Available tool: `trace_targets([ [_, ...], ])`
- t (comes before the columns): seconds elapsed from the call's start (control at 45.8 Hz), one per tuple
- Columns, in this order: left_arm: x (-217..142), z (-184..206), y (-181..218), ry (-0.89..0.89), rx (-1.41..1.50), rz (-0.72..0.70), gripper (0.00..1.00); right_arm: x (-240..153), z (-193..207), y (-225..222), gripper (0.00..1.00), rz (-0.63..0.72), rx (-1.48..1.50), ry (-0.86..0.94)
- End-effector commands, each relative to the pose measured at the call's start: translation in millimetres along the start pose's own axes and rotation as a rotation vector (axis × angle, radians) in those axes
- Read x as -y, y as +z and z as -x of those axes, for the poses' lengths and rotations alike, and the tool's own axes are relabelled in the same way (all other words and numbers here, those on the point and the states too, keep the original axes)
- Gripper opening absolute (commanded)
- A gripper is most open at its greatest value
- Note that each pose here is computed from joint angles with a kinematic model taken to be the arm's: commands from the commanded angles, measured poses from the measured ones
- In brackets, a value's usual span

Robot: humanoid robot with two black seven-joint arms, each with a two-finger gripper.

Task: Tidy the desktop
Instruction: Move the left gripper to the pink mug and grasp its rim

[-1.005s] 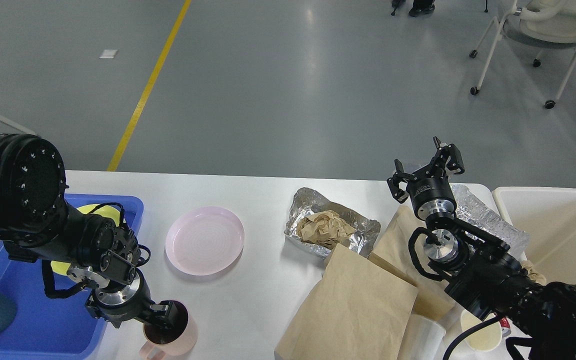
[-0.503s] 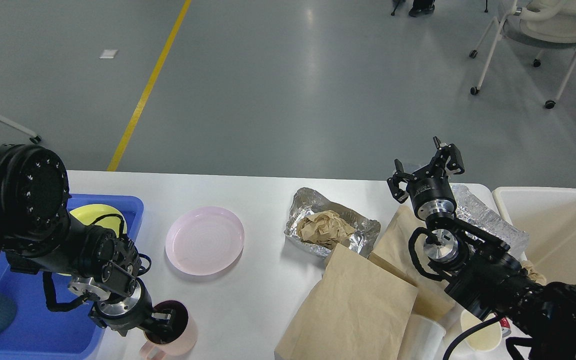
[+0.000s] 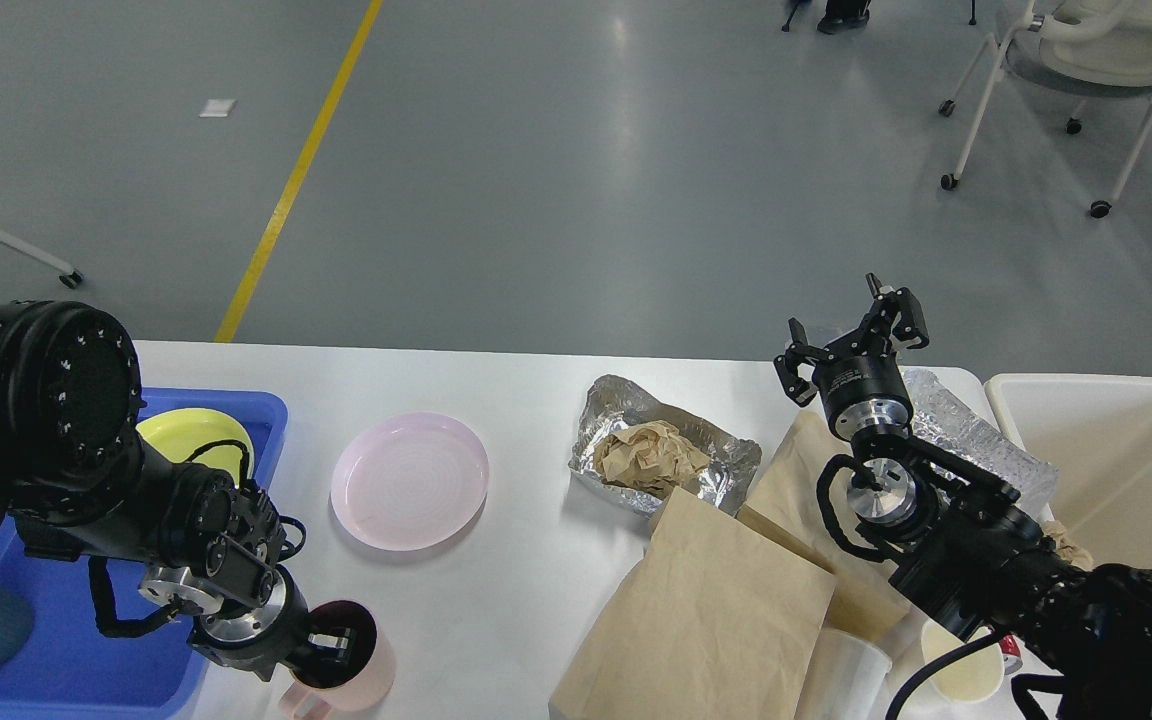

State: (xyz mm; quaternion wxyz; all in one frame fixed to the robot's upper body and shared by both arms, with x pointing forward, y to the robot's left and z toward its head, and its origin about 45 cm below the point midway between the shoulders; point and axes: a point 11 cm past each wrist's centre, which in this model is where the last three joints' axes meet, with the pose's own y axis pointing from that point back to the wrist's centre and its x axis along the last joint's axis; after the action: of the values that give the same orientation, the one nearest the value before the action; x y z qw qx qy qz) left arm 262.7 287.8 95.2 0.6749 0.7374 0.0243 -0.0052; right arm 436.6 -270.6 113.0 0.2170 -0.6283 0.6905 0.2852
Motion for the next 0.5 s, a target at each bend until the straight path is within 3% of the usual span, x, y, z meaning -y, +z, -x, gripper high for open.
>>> trace_targets([
  [0.0, 2.3, 2.2, 3.9, -0.005, 0.011, 0.005, 0.36, 0.0, 0.0, 0.0, 1.00, 0.000, 0.000, 0.000],
  [0.087, 2.3, 2.0, 4.0, -0.004, 0.011, 0.002, 0.19, 0.0, 0.0, 0.0, 1.00, 0.000, 0.000, 0.000],
  [0.262, 1.6, -5.7, 3.8, 0.059, 0.012, -0.001, 0.00, 0.0, 0.0, 0.0, 1.00, 0.000, 0.000, 0.000],
  [0.481, 0.9, -7.4, 3.1, 0.074, 0.009, 0.000, 0.00, 0.0, 0.0, 0.0, 1.00, 0.000, 0.000, 0.000],
])
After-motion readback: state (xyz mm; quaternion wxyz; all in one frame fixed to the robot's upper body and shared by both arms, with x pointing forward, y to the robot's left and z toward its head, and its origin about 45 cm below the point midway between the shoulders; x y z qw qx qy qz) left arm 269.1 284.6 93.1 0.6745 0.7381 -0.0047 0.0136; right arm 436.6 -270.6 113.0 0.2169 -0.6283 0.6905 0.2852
